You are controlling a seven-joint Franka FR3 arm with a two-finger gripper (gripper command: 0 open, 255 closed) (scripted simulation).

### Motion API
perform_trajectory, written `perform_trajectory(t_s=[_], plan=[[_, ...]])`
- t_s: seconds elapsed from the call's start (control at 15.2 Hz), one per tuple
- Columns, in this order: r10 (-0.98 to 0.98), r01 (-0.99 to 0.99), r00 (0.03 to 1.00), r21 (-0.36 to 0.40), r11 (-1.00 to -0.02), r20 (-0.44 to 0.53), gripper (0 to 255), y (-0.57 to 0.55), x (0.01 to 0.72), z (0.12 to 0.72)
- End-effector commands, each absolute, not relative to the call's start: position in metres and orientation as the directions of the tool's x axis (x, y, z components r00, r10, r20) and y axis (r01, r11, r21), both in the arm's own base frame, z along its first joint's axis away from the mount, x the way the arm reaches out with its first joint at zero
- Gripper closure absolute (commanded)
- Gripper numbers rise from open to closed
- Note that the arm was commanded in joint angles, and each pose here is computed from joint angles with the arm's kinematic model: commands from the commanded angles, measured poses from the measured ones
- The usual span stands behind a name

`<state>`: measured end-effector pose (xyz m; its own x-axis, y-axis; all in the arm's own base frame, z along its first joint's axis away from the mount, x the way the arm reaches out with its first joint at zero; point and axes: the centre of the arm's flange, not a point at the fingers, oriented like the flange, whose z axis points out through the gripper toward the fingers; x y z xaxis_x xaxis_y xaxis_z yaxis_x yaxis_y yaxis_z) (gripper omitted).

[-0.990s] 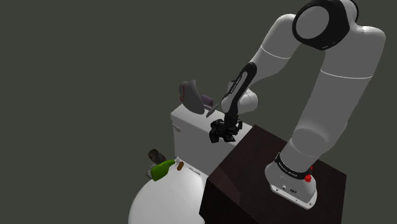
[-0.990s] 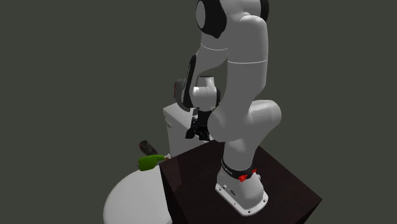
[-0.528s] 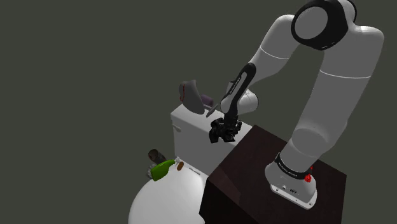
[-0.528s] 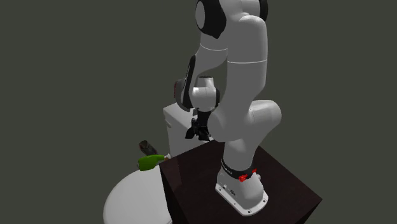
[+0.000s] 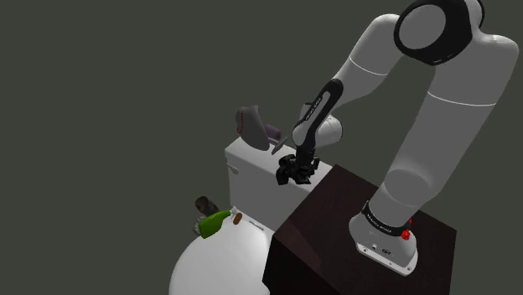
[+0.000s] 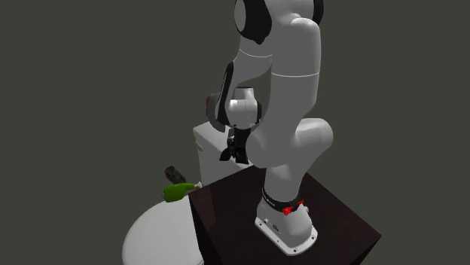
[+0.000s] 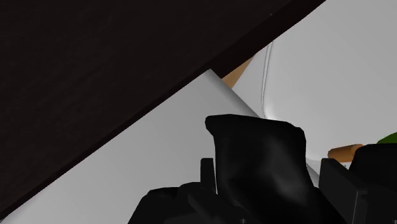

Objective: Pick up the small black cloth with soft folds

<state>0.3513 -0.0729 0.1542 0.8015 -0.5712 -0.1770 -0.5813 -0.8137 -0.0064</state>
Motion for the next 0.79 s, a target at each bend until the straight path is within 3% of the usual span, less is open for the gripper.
perform_trajectory(t_s=[0.0, 0.73], plan=[[-0.571, -0.581, 0.801, -0.006, -0.814, -0.177, 255, -0.072, 0.351, 0.164], [-0.571, -0.581, 0.801, -0.006, -0.814, -0.177, 255, -0.072, 0.351, 0.217]])
